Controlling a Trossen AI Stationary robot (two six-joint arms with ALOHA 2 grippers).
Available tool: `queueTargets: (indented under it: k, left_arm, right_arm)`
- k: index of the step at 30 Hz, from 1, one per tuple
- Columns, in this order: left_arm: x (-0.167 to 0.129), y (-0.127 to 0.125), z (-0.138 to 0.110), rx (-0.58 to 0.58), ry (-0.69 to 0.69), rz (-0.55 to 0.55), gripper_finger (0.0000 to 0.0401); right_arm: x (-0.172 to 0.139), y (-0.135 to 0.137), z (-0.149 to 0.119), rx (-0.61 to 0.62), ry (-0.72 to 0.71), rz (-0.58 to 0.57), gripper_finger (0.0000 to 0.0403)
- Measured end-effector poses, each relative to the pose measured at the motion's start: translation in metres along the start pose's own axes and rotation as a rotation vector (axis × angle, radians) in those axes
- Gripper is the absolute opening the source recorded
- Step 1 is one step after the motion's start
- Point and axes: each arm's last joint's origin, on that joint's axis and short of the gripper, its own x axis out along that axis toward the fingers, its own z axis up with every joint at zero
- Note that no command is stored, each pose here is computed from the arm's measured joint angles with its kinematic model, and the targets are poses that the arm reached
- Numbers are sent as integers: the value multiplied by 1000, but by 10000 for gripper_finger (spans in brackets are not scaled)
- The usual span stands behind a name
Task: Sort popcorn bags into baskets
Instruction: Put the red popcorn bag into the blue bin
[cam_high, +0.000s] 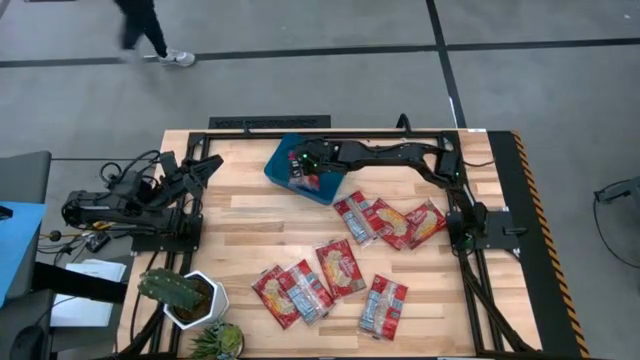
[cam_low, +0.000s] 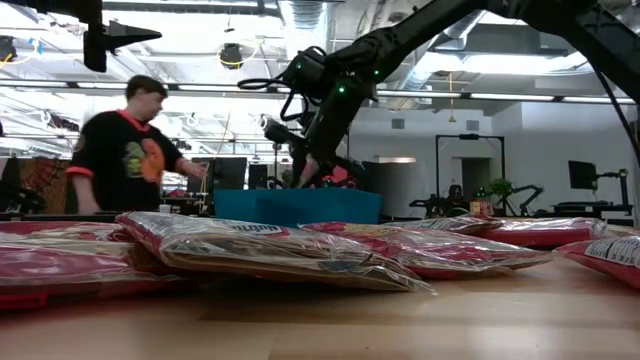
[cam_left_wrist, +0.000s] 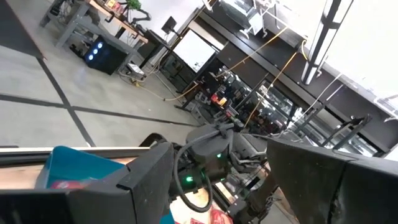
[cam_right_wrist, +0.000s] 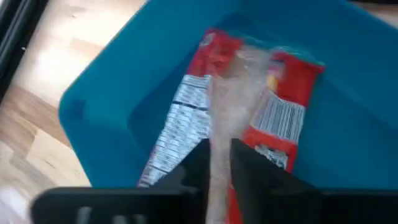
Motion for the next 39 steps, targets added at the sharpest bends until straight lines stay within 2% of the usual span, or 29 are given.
queueTargets:
  k: [4,6,8,13,17,26,33,36,39]
  left_arm:
    - [0,0,0,2,2,1,249]
    - [0,0,0,3,5,-2,249]
    - [0,0,-1,8,10,-1,249]
    - [0,2,-3,24,23,13,249]
    - [0,3,-3,25,20,33,249]
    - [0,4,-3,-4,10,59,249]
    - [0,4,-4,-22,15,63,249]
    - [0,4,-4,-41,15,63,249]
    - [0,4,-4,-43,14,63,249]
  right_arm:
    - [-3,-1,15,-5,11,92,152]
    - [-10,-4,21,-75,69,142,173]
    - [-23,-7,23,-155,116,113,179]
    - [-40,-13,16,-454,241,-57,141]
    - [-40,-10,7,-577,277,-70,91]
    - [-39,-8,3,-619,260,-88,20]
    - [-40,-2,-1,-636,253,-51,15]
    - [-50,13,-2,-658,250,3,17]
    - [-81,41,17,-720,149,98,14]
